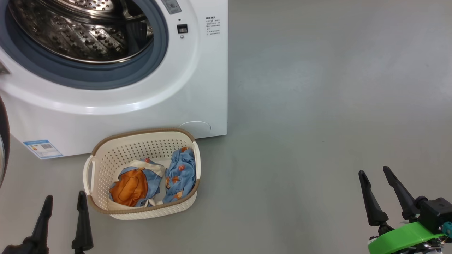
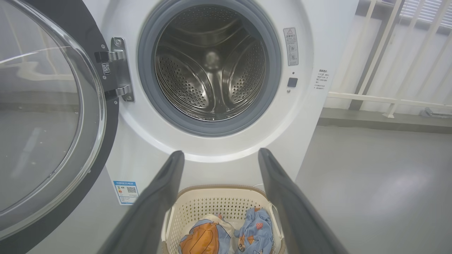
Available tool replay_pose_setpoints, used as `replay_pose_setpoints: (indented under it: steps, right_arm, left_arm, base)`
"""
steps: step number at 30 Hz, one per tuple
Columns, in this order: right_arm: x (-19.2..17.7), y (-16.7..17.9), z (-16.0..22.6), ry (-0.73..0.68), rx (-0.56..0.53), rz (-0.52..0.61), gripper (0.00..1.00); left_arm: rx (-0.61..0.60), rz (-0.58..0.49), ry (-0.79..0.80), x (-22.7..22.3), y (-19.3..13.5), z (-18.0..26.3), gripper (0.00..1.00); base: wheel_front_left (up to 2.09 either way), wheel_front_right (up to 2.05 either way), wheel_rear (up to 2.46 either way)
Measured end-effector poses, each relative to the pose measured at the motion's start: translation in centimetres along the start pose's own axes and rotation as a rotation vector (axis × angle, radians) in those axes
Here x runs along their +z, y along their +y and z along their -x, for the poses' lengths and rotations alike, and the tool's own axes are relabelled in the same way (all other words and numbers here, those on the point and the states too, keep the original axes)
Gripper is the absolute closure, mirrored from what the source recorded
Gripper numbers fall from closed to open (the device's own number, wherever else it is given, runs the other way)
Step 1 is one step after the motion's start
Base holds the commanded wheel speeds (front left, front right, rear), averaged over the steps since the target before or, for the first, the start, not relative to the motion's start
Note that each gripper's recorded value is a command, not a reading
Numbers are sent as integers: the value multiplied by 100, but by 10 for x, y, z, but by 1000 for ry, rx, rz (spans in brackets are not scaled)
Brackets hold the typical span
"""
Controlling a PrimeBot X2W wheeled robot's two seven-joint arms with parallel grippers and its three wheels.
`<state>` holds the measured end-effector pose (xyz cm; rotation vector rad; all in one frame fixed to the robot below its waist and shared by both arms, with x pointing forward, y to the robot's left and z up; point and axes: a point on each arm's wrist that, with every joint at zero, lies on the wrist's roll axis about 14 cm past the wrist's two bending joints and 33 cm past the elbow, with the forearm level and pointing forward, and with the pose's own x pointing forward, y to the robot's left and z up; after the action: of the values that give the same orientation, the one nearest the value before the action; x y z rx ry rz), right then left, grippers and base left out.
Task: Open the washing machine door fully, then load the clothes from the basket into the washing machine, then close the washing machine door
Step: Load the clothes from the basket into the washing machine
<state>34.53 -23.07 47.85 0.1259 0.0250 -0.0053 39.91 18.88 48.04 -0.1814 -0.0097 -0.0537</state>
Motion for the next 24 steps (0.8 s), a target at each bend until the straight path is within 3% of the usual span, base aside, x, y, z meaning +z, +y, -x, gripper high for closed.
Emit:
replay_pose_setpoints:
  steps: [24]
  right_arm:
    - [-10,3,-6,30,8,-4,8]
  left_arm:
    - [7,10,12,-5,2,-6,0]
  base:
    - [69,-113,44]
